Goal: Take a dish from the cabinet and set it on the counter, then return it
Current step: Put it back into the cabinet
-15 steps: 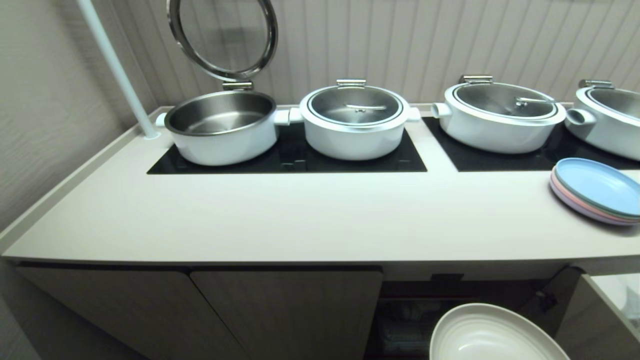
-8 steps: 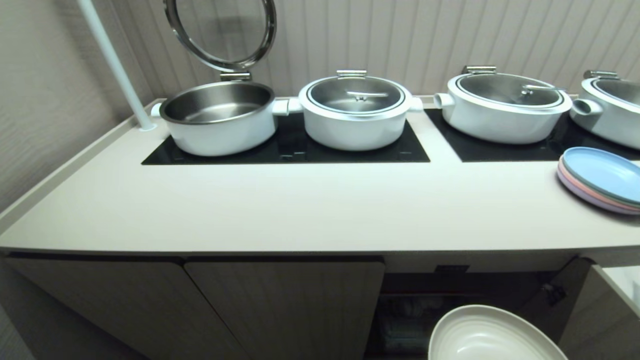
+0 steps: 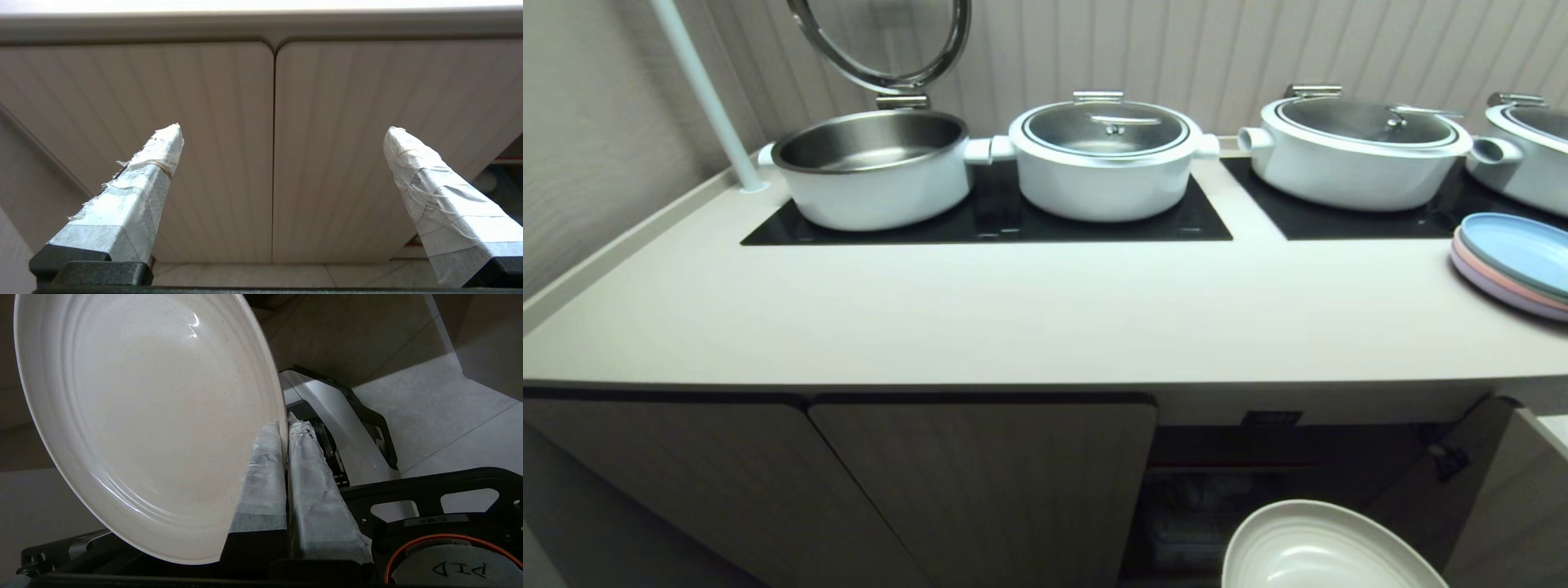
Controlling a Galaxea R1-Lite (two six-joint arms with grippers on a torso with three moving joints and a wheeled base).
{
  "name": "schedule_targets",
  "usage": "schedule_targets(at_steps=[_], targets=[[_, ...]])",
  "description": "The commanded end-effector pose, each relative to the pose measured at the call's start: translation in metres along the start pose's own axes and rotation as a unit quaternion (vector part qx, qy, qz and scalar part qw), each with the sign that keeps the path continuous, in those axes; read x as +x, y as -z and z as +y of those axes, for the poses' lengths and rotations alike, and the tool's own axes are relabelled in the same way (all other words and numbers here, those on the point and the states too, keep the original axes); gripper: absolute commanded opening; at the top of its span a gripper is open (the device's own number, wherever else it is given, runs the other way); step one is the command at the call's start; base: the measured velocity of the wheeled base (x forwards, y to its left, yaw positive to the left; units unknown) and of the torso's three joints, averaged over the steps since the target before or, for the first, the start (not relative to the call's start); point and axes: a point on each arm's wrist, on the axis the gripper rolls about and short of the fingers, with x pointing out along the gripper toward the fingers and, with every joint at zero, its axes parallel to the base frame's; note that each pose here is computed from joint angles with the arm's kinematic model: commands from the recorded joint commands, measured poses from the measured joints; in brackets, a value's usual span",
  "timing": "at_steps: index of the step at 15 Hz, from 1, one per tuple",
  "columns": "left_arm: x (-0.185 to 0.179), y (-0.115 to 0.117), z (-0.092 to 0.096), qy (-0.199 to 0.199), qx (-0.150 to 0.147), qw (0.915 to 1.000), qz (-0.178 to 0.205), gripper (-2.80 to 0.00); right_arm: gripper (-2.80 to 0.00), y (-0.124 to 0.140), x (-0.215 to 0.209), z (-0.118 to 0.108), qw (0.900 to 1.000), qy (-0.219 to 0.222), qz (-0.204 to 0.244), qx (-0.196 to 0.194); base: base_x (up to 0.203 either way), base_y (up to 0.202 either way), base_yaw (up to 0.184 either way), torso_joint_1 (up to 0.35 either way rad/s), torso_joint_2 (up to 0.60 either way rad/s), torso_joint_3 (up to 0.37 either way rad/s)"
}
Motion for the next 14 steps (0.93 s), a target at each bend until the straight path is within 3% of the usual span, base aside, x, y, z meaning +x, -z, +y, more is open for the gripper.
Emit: schedule_targets(at_steps=[1, 14], targets=[[0.0000, 0.0000, 0.0000, 0.000, 0.000, 1.0000, 0.000, 0.00, -2.80, 0.0005, 0.0002, -0.0003, 1.000, 0.001, 0.001, 0.002, 0.000, 0.000, 0.000, -0.236, 0.51, 0.280], [0.0000, 0.0000, 0.0000, 0.000, 0.000, 1.0000, 0.000, 0.00, -2.80, 0.0002, 0.0000, 0.0000, 1.000, 0.001, 0.000, 0.004, 0.000, 0.000, 0.000, -0.234, 0.53, 0.289]])
